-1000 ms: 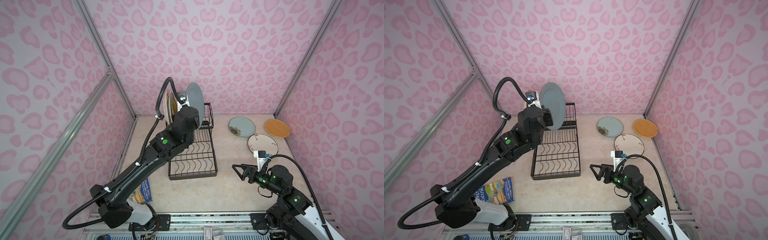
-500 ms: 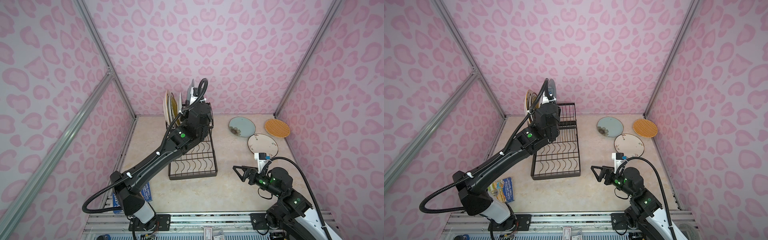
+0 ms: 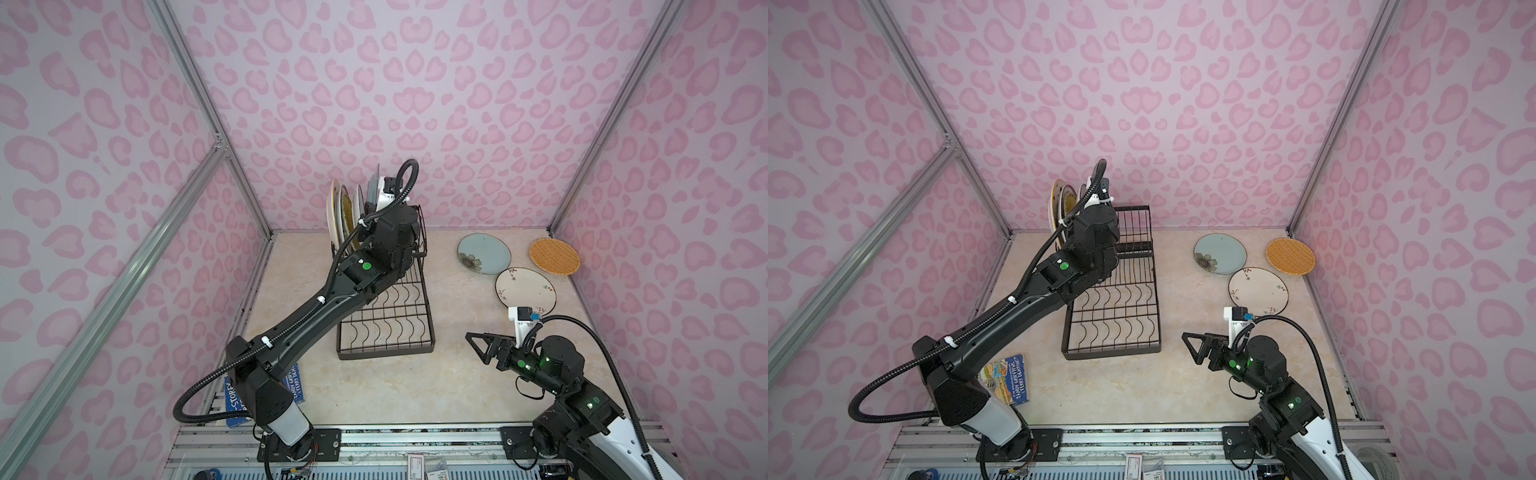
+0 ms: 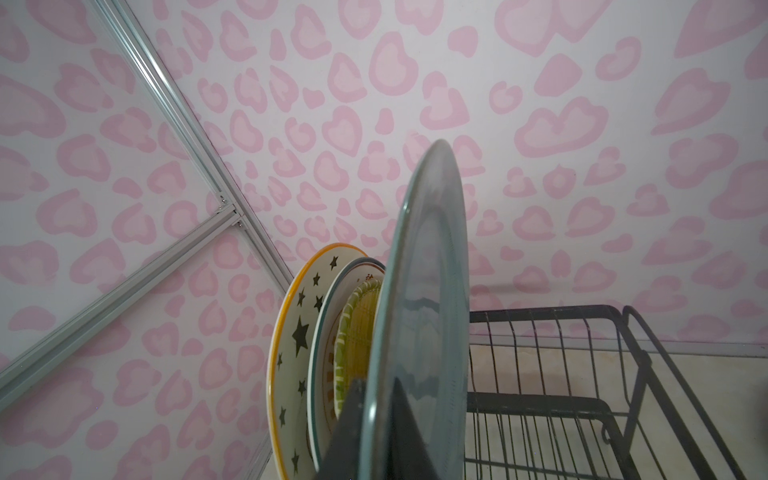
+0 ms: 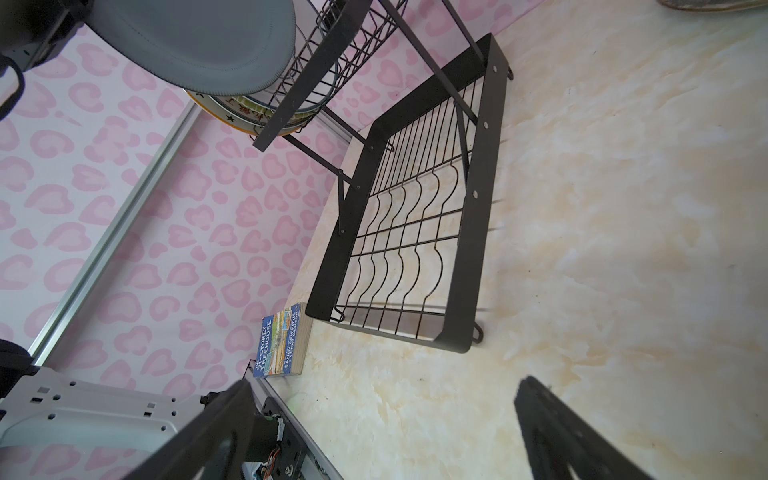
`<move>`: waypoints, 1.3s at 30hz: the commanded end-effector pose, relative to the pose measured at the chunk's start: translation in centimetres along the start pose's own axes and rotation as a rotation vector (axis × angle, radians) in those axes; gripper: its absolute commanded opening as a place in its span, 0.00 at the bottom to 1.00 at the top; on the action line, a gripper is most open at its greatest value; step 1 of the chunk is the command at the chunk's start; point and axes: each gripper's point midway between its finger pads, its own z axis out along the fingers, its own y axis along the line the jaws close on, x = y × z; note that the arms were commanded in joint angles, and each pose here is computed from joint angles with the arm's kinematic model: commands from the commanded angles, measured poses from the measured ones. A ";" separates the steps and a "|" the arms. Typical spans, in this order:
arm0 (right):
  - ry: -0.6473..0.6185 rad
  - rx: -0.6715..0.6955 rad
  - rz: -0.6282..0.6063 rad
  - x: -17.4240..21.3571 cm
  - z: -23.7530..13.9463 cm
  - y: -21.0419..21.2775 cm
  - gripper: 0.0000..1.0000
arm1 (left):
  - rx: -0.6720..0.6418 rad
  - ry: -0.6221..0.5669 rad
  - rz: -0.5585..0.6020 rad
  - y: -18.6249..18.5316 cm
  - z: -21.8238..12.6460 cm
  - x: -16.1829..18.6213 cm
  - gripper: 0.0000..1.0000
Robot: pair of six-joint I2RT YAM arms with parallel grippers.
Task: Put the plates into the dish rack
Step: 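Lower the blue-gray plate with the left gripper into the upper tier beside the standing plates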
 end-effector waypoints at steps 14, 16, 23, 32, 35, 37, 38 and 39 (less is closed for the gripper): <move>-0.004 -0.010 0.011 0.0 0.2 0.0 0.97 | -0.076 0.002 -0.021 -0.6 1.2 0.7 0.04; -0.004 -0.010 0.012 0.1 0.2 0.0 0.97 | -0.088 0.006 -0.026 -0.5 1.3 0.9 0.04; -0.006 -0.019 0.012 -0.1 0.0 0.3 0.97 | -0.082 0.018 -0.014 -1.5 1.7 1.4 0.04; -0.010 -0.016 0.016 0.0 0.0 0.1 0.97 | -0.101 0.050 -0.019 -1.9 1.9 2.8 0.04; -0.006 -0.017 0.018 0.1 0.1 0.1 0.97 | -0.125 0.055 -0.021 -1.6 1.9 2.9 0.04; -0.008 -0.018 0.018 0.0 0.1 0.1 0.97 | -0.135 0.057 -0.024 -1.5 1.9 3.0 0.04; -0.008 -0.018 0.018 0.1 0.0 0.1 0.97 | -0.141 0.057 -0.028 -1.3 1.9 3.0 0.04; -0.010 -0.019 0.017 0.0 0.0 0.1 0.97 | -0.145 0.057 -0.029 -1.3 1.9 3.0 0.04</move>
